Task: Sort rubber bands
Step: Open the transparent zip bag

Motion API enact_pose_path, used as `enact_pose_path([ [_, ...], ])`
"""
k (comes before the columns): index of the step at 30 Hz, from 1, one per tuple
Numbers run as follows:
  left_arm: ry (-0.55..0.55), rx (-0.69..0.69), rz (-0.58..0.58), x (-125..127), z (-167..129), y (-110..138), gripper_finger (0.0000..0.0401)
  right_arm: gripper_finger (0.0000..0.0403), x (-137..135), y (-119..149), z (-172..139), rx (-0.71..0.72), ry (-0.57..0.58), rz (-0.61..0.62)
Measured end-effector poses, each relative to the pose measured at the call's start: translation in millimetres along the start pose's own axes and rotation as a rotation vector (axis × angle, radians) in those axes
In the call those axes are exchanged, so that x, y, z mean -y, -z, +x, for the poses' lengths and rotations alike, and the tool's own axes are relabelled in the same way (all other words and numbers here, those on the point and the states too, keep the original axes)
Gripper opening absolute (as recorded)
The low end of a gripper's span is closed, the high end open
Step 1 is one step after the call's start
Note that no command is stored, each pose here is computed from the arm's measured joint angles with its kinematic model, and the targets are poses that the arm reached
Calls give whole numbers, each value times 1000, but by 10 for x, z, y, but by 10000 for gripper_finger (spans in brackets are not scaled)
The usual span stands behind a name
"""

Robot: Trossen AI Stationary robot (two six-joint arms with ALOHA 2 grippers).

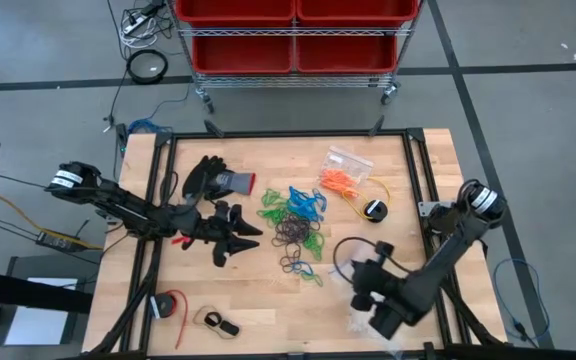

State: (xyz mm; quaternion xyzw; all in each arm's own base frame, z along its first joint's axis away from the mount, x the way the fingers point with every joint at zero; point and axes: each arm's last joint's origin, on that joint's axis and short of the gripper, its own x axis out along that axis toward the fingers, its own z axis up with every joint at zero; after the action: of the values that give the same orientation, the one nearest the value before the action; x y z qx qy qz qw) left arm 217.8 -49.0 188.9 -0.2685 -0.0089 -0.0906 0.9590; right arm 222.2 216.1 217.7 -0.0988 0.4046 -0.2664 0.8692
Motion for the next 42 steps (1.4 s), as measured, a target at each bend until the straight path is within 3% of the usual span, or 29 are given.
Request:
enact_pose_path([
  [9, 41, 39, -70, 102, 182, -199, 202, 0, 11, -600, 362, 183, 58, -359],
  [15, -37, -26, -89, 68, 361, -328, 202, 0, -2, -925, 504, 294, 46, -500],
  [19, -12, -19, -100, 76, 461, -381, 202, 0, 18, -1041, 565, 327, 18, -580],
  [29, 2, -56, -107, 84, 755, -390, 202, 0, 77, -1101, 655, 317, 10, -614],
  [42, -170, -98, -136, -183, 784, -368, 202, 0, 67, -1095, 645, 319, 2, -620],
])
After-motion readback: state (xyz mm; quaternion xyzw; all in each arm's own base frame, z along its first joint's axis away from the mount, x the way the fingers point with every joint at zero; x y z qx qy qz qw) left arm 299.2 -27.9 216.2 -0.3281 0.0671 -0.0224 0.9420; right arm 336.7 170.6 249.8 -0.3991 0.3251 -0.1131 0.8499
